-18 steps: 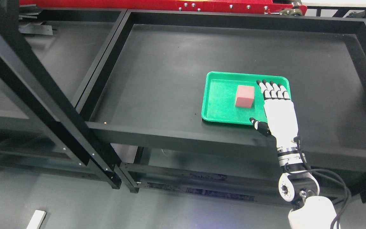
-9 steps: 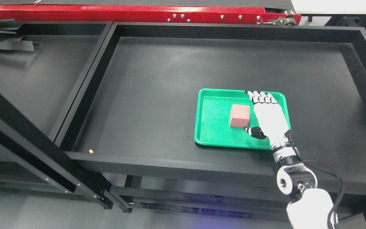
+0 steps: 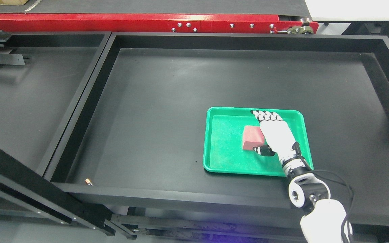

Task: Pick pink block from left shelf to tray
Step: 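Lower the right hand onto the pink block and close fingers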

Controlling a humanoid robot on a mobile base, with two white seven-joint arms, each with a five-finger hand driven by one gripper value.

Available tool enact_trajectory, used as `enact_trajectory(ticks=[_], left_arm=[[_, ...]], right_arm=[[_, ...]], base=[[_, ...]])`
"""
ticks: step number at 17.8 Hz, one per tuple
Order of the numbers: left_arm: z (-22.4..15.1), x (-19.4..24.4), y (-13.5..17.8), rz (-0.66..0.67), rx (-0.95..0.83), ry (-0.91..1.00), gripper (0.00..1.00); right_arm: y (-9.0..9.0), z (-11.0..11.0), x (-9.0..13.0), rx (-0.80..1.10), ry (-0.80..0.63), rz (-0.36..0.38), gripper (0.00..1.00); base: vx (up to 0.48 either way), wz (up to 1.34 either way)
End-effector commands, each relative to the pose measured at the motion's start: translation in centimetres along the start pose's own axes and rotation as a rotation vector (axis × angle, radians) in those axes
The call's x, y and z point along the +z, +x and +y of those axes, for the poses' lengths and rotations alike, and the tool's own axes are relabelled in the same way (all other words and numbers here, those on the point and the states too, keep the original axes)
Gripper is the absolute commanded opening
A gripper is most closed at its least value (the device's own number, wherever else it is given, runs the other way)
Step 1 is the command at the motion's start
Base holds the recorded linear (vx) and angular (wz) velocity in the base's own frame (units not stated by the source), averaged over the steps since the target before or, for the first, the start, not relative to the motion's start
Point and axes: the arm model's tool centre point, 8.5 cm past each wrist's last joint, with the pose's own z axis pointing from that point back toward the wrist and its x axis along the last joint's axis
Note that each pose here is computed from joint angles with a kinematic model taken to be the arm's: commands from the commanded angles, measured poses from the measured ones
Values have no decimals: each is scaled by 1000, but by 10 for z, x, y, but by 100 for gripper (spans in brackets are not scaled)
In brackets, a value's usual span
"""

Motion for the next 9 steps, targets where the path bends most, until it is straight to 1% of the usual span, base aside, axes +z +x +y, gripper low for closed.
enact_trajectory(ticks=[1,8,9], left_arm=[[9,-1,25,-47,9,14,100],[9,-1,25,-47,9,14,100],[9,-1,26,-48,9,14,100]], right_arm=[[0,25,-1,18,99,-15,99],[1,31,-6,24,142,-20,95],[0,32,-6,24,146,-19,92]], base=[[54,2],[21,0],[0,0]])
